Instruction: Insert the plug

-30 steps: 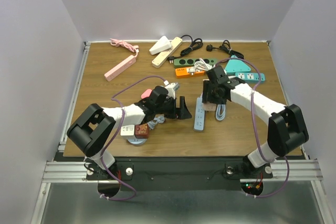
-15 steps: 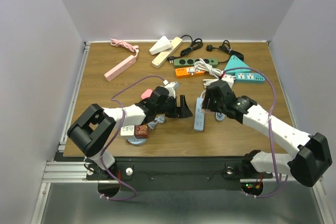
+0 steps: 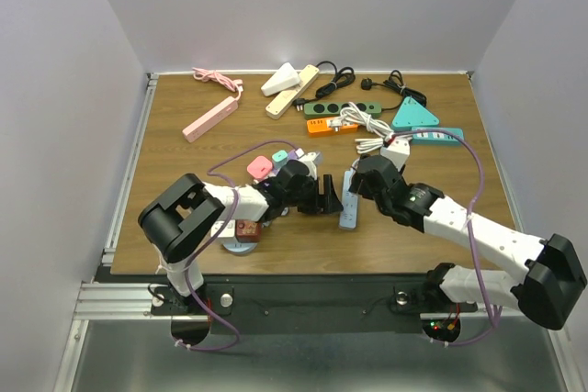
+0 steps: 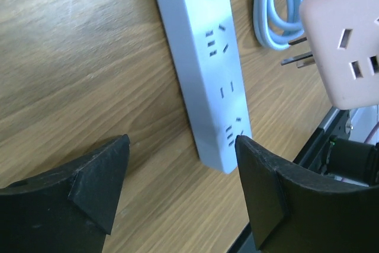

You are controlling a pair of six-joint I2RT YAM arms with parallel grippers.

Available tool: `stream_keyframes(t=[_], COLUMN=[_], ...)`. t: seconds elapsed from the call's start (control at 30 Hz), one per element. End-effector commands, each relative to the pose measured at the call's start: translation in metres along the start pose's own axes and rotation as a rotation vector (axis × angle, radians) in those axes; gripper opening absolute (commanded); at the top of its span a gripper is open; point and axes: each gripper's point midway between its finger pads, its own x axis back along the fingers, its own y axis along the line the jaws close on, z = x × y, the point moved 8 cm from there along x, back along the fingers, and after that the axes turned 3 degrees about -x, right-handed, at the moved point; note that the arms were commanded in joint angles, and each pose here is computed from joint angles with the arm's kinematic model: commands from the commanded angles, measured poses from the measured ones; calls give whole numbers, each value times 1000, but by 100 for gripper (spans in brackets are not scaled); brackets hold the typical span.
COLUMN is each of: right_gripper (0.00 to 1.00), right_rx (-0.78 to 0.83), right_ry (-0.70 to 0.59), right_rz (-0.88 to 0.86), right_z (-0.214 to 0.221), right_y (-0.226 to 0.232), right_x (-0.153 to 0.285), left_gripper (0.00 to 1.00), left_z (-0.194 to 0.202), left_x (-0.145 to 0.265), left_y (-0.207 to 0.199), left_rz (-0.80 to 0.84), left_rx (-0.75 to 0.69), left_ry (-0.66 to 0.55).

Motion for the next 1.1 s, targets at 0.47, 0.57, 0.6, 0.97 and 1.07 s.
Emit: stream_keyframes(t=[0.47, 0.57, 0.6, 0.97, 1.07], right_gripper=[0, 1, 0, 1, 0], right_rx=[-6, 5, 8, 8, 10], right_ry=[-111, -103, -98, -70, -71], right_rz=[-51, -47, -45, -61, -62], right_z=[7, 10, 12, 27, 29], right_y=[13, 13, 12, 6, 5], right_x=[-26, -30, -30, -35, -36], left_gripper=[55, 52, 52, 39, 35], left_z=[10, 12, 11, 16, 17], left_x=[-27, -28, -29, -31, -32], left_y=[-1, 1, 0, -1, -3], left_rz=[-61, -77, -75, -89, -83], left_rx=[50, 54, 52, 40, 37], left_ry=[35, 48, 46, 64, 71])
